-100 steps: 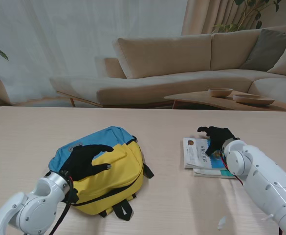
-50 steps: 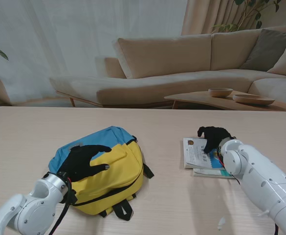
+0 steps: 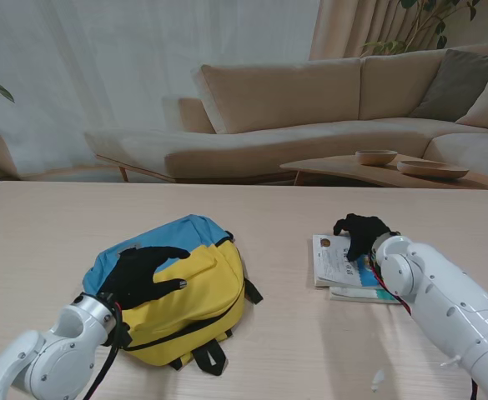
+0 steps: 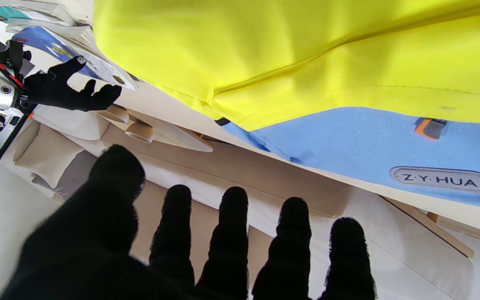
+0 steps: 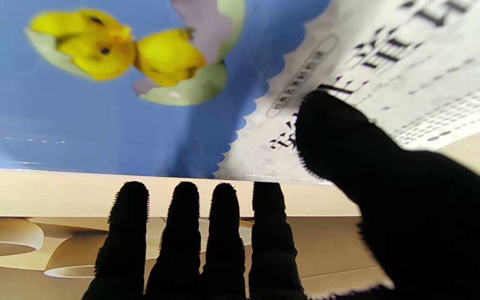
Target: Pack books into the school bag then zip close the school bag
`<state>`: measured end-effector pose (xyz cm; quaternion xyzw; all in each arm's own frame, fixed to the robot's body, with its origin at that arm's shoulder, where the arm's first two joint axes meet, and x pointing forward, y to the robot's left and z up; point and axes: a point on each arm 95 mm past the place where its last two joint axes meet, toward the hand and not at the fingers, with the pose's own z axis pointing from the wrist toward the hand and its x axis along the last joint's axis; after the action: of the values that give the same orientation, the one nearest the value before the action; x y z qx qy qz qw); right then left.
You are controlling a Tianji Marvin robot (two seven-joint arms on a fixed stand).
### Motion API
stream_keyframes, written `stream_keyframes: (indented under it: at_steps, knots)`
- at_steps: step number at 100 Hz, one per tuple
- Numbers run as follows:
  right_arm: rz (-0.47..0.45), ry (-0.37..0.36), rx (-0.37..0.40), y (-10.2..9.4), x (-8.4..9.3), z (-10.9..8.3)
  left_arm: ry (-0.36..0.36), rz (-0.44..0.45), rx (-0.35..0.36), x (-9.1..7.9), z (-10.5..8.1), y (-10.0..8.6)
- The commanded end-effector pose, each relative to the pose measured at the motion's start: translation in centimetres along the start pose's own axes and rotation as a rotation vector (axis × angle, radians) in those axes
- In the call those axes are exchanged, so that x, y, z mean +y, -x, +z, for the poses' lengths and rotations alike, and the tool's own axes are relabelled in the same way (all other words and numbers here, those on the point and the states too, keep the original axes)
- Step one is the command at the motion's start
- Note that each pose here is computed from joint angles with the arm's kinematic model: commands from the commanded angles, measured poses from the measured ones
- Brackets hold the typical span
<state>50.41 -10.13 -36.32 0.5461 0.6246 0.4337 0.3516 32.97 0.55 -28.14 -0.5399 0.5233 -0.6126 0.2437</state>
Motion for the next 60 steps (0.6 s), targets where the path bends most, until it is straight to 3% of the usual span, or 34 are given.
stream_keyframes:
  at_steps: [1,60]
  knots:
    - [0.013,-0.08,-0.001,-0.49,-3.32,-0.16,0.011,-0.008,0.0,0.17,-0.2,-0.31]
    - [0.047,-0.007,0.021,-1.35,-4.2,0.34,0.012,-0.003,-0.005,0.15,-0.16,-0.22]
